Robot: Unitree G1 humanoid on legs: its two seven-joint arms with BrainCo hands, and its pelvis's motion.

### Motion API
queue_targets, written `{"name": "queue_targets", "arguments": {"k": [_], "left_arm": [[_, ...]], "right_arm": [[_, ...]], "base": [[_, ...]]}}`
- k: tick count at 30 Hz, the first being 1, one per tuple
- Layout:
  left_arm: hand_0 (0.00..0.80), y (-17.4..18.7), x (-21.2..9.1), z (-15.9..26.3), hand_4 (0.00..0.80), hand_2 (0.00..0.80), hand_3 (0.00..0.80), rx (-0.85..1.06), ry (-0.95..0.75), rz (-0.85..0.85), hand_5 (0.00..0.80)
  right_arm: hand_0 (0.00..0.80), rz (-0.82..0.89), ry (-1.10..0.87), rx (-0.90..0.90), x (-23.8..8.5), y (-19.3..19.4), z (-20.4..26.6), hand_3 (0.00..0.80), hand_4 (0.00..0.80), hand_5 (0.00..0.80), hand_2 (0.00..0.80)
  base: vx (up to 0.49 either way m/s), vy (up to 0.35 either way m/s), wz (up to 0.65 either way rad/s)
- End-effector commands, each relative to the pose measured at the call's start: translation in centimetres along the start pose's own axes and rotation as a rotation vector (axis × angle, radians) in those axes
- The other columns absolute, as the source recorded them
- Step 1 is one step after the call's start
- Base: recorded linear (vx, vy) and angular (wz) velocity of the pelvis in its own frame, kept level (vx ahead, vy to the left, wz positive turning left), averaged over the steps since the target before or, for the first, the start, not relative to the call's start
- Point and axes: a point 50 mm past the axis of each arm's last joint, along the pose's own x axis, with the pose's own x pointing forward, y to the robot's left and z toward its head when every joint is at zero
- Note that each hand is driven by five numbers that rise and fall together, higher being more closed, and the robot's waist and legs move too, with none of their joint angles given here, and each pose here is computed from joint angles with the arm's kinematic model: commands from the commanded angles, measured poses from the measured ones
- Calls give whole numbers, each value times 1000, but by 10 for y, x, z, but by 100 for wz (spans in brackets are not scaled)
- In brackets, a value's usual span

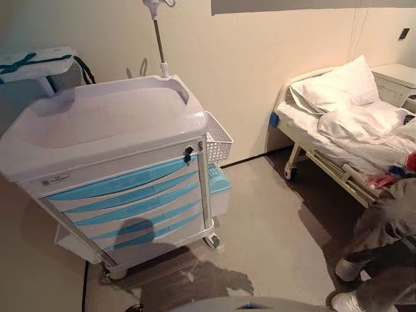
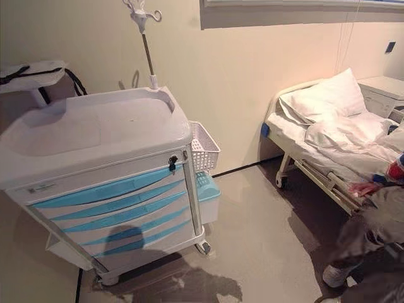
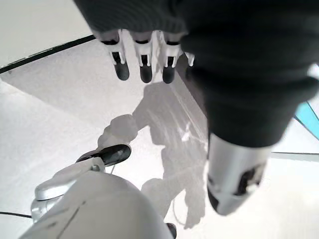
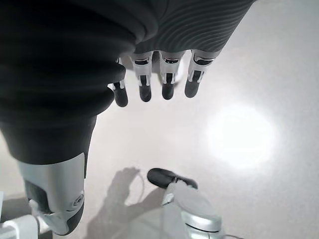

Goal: Open the drawer and pick up the medicine

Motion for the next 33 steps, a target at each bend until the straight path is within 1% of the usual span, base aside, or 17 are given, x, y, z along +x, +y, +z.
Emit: {"name": "queue_targets", "arguments": {"k": [1,33], "left_arm": [[0,12,2,23,0,0,0,-1,-57,38,0],[0,14,2,26,0,0,0,1,-64,37,0]], "right_arm": [[0,14,-41,3,2,5,23,0,0,0,0],[0,9,-50,-2,2,2,26,0,0,0,0]], "base": [[0,0,0],[0,0,0]]}}
